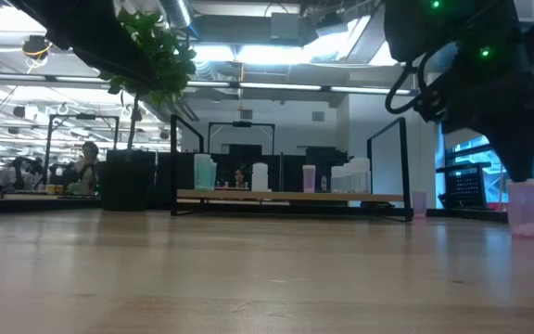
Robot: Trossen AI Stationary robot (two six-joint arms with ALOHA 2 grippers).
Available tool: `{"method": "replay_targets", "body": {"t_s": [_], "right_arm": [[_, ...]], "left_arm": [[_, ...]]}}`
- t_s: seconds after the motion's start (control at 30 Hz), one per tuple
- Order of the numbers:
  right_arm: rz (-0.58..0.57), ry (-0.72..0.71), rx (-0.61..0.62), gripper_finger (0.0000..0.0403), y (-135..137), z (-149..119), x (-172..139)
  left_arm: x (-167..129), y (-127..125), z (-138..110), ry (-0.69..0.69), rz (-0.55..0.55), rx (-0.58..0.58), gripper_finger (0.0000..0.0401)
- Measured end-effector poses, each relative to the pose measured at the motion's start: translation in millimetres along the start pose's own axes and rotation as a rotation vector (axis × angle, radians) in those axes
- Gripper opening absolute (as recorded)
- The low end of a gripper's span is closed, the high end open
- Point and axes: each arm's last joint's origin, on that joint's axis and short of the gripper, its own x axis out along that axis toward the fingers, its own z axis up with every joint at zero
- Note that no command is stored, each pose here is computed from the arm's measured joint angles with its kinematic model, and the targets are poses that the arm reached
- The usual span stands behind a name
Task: Pick and place medicine bottles onto shelf by color
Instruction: Put the bottom pink medicine bottle on the shelf aligned with the other pink medicine bottle
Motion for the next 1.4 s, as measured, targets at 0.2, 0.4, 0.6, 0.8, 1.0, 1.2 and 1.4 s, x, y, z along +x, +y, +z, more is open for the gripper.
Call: {"method": "replay_targets", "body": {"t_s": [0.2,0.4,0.6,0.8,1.0,1.2,1.4], "right_arm": [[-0.009,-0.020,0.016,0.0223,0,1,0],[-0.009,-0.051,0.044,0.0223,0,3,0],[-0.008,-0.051,0.092,0.0223,0,3,0],[-0.009,-0.051,0.060,0.0223,0,3,0],[-0.010,-0.051,0.043,0.0223,0,3,0],[-0.013,-0.010,0.059,0.0223,-3,-1,19],[-0.020,-0.007,0.063,0.0217,-5,-2,27]], "left_arm": [[0,0,0,-0.001,-0.001,-0.001,0.0194],[0,0,0,-0.001,-0.001,-0.002,0.0194],[0,-1,0,0.017,-0.029,-0.002,0.0194],[0,-1,-1,0.019,-0.032,-0.001,0.0194],[0,-1,-1,0.019,-0.032,-0.001,0.0194],[0,-1,-1,0.020,-0.033,0.000,0.0194],[0,-1,0,0.019,-0.032,0.000,0.0194]]}}
